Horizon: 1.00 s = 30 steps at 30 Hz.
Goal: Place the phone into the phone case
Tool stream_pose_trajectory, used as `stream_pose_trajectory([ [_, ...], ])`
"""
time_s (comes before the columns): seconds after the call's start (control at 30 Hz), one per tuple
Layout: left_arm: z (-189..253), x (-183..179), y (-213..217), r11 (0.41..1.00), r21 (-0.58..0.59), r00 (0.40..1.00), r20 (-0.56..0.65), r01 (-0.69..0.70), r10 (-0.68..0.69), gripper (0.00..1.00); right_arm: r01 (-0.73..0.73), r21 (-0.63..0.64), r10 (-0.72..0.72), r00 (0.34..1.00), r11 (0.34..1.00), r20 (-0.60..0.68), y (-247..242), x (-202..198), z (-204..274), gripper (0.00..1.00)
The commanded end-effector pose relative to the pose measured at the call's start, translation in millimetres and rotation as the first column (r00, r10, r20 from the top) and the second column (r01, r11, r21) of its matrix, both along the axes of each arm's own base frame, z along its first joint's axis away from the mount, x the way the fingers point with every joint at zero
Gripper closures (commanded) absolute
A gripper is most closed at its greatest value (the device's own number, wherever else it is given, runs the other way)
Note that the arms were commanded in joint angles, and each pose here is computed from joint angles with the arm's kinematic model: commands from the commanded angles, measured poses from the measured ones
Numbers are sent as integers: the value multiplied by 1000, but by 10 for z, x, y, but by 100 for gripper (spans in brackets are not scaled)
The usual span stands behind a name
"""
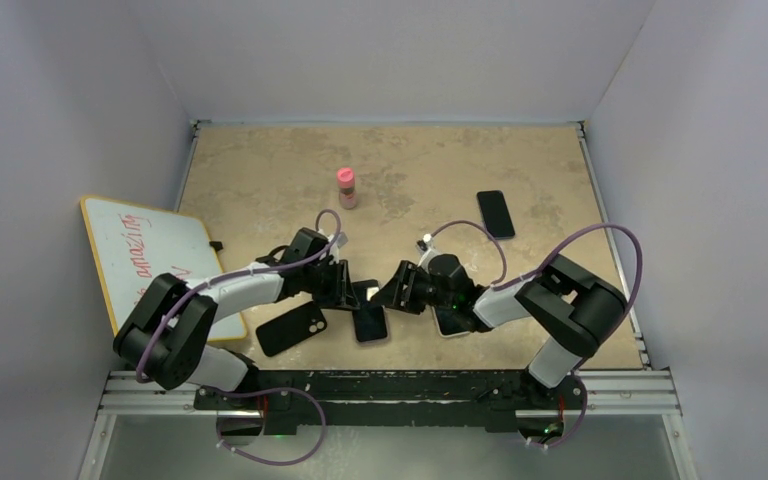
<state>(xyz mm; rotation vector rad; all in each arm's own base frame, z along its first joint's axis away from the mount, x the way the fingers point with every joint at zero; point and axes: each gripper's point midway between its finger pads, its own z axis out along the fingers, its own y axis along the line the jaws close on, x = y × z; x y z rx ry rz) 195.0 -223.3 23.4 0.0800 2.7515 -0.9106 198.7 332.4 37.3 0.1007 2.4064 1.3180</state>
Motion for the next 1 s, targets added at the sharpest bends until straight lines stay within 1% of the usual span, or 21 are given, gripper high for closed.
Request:
stream_pose_trajectory([
  [0.0, 87, -143, -91, 996, -84, 999, -35, 27, -30, 70, -82, 267, 78, 997, 960, 23, 211, -99, 534, 44],
  [0.1, 124, -174, -119, 993, -114, 999, -43, 28, -33, 66, -118, 315, 108, 993, 942, 51, 277, -107, 705, 43],
  [0.17, 148, -188, -139, 991, -133, 998, -45, 26, -32, 63, -119, 326, 106, 993, 938, 58, 277, -105, 757, 43],
  [0.27, 165, -206, -165, 987, -159, 998, -51, 24, -32, 62, -110, 346, 90, 993, 932, 75, 258, -102, 829, 43],
  [0.4, 172, -214, -202, 982, -189, 998, -50, 26, -36, 62, -119, 365, 92, 992, 923, 89, 266, -105, 885, 43],
  [0.47, 183, -219, -222, 978, -205, 998, -53, 27, -39, 63, -132, 388, 103, 990, 912, 94, 277, -126, 920, 43],
  [0.5, 226, -179, -265, 972, -232, 999, -29, 35, -43, 64, -137, 399, 109, 990, 907, 92, 282, -136, 921, 43],
  [0.57, 262, -179, -297, 965, -260, 999, -22, 39, -46, 66, -150, 422, 124, 988, 894, 88, 295, -166, 932, 43],
  [0.63, 275, -179, -307, 962, -270, 999, -22, 38, -46, 66, -161, 434, 135, 987, 887, 90, 306, -180, 929, 43],
  [0.83, 283, -161, -305, 963, -266, 999, -5, 41, -44, 67, -173, 408, 163, 985, 897, 60, 330, -202, 779, 44],
  [0.9, 271, -156, -296, 965, -261, 999, -7, 37, -40, 67, -170, 397, 165, 985, 902, 46, 334, -199, 733, 47],
  [0.97, 270, -155, -296, 964, -262, 999, -6, 37, -40, 67, -182, 391, 177, 983, 902, 49, 341, -213, 715, 52],
])
